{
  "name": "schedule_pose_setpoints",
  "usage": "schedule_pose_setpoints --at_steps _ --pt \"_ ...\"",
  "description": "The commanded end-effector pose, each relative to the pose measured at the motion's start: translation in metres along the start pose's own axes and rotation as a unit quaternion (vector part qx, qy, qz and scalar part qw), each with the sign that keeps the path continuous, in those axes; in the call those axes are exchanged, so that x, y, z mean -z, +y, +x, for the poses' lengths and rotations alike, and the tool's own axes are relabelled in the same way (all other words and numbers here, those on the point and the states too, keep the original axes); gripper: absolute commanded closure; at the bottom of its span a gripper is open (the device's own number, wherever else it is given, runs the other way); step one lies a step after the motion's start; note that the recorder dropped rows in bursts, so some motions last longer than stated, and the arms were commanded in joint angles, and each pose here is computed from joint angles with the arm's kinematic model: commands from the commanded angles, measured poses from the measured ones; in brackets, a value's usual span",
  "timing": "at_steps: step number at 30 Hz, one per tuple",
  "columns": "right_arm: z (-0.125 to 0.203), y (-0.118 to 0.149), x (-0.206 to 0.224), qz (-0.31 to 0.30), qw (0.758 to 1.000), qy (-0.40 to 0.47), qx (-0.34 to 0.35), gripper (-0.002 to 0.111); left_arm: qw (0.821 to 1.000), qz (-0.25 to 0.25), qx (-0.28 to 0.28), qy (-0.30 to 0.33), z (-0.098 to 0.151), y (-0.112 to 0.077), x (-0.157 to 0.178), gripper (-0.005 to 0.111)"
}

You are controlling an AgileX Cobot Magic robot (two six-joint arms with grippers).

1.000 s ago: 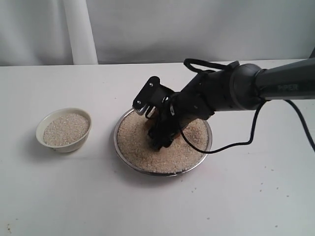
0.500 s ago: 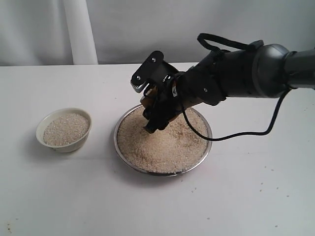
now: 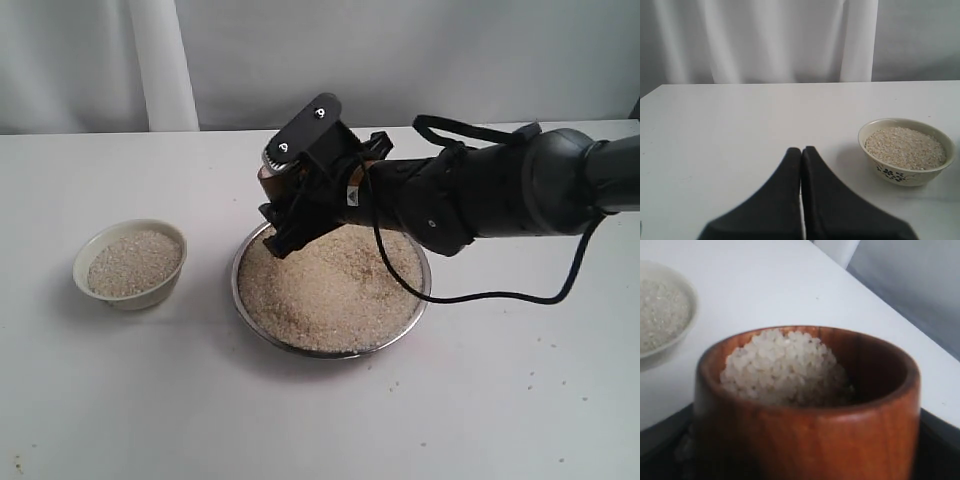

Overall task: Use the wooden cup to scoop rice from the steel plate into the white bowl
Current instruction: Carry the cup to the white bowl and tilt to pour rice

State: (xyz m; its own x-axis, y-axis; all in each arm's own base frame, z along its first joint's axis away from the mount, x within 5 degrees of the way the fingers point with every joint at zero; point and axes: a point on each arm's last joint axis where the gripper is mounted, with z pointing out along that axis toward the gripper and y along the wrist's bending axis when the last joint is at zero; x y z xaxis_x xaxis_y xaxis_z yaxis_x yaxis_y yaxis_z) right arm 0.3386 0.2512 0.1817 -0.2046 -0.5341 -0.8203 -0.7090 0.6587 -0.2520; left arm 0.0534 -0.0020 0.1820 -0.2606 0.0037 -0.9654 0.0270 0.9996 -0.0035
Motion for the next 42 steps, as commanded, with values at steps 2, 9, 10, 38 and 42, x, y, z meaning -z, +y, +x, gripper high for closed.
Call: schedule_pose_setpoints --at_steps 2,9,10,38,42 --pt "-0.054 0.021 -0.01 -0.018 0.999 -0.041 0.024 0.108 1.0 0.001 0.001 -0.003 0.0 0.0 0.0 0.107" --pt "-0.1 0.052 -0.066 -0.034 0.994 0.03 0.097 0.108 1.0 0.001 0.001 -0.003 0.0 0.0 0.0 0.107" --pt "-0.102 0.055 -0.07 -0.033 0.993 0.038 0.107 0.108 1.0 0.001 0.001 -0.003 0.0 0.0 0.0 0.107" --pt "-0.082 0.13 -0.117 0.097 0.82 0.183 0.533 0.108 1.0 0.001 0.001 -0.003 0.0 0.0 0.0 0.107" --pt "-0.081 0.134 -0.119 0.102 0.802 0.182 0.56 0.108 1.0 0.001 0.001 -0.003 0.0 0.0 0.0 0.107"
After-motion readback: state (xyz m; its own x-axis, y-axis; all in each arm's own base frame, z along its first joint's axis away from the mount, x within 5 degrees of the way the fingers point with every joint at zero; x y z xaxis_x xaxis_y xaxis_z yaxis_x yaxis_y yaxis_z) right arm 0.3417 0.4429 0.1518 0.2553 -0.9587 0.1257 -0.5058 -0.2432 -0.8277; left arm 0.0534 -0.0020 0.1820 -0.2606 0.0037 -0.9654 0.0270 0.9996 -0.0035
